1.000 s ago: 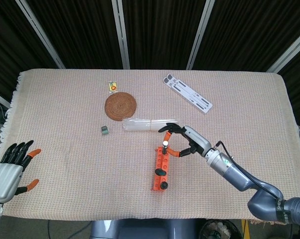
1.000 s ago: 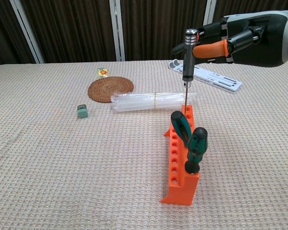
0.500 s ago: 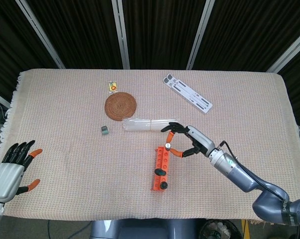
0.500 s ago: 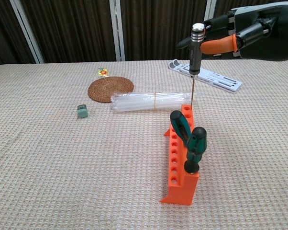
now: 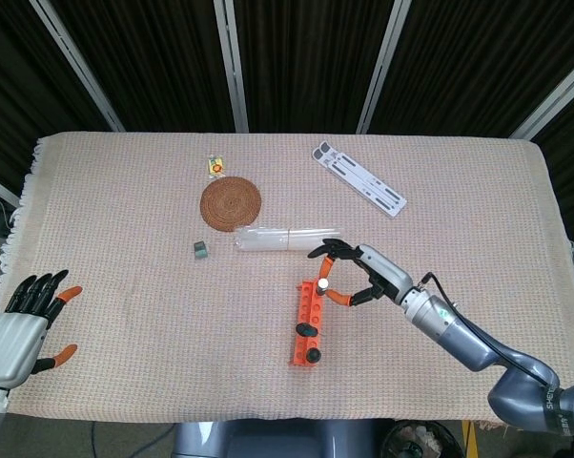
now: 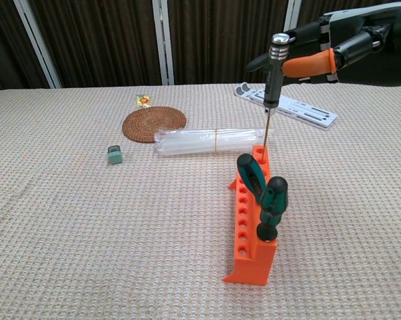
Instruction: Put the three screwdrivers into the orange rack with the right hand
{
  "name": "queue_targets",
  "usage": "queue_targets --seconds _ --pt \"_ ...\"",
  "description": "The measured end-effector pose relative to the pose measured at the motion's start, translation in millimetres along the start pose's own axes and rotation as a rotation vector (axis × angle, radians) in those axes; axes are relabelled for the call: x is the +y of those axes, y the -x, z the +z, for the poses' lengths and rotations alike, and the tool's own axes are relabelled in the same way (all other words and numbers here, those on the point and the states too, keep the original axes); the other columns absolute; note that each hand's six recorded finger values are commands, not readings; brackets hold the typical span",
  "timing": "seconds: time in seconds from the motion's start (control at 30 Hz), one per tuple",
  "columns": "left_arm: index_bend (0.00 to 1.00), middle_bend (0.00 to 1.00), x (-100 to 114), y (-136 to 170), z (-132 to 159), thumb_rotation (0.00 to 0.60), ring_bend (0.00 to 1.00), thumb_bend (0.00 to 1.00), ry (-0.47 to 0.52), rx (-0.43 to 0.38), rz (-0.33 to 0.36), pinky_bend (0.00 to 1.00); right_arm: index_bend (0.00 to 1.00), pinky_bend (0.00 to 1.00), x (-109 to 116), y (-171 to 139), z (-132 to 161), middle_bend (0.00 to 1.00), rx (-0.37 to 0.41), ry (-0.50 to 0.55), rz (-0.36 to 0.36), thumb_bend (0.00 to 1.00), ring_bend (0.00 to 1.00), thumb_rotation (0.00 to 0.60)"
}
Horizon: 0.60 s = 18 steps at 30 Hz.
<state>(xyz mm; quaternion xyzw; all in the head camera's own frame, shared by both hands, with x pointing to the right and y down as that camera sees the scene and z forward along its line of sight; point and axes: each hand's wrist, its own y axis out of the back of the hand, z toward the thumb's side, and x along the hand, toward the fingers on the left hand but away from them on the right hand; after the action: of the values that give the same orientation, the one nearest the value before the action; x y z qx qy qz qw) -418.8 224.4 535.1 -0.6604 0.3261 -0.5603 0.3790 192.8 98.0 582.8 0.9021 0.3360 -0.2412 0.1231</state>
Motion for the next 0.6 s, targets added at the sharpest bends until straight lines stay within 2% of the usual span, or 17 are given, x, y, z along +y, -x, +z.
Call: queue_targets --seconds 0.6 --pt "0.17 0.0 -2.5 0.8 -3.5 0.6 0.0 0.18 0.004 0.01 -0.006 0.0 0.6 0.0 1.4 7.0 -4.1 0.22 -0.014 -0.006 -0.002 0.44 0.0 0.6"
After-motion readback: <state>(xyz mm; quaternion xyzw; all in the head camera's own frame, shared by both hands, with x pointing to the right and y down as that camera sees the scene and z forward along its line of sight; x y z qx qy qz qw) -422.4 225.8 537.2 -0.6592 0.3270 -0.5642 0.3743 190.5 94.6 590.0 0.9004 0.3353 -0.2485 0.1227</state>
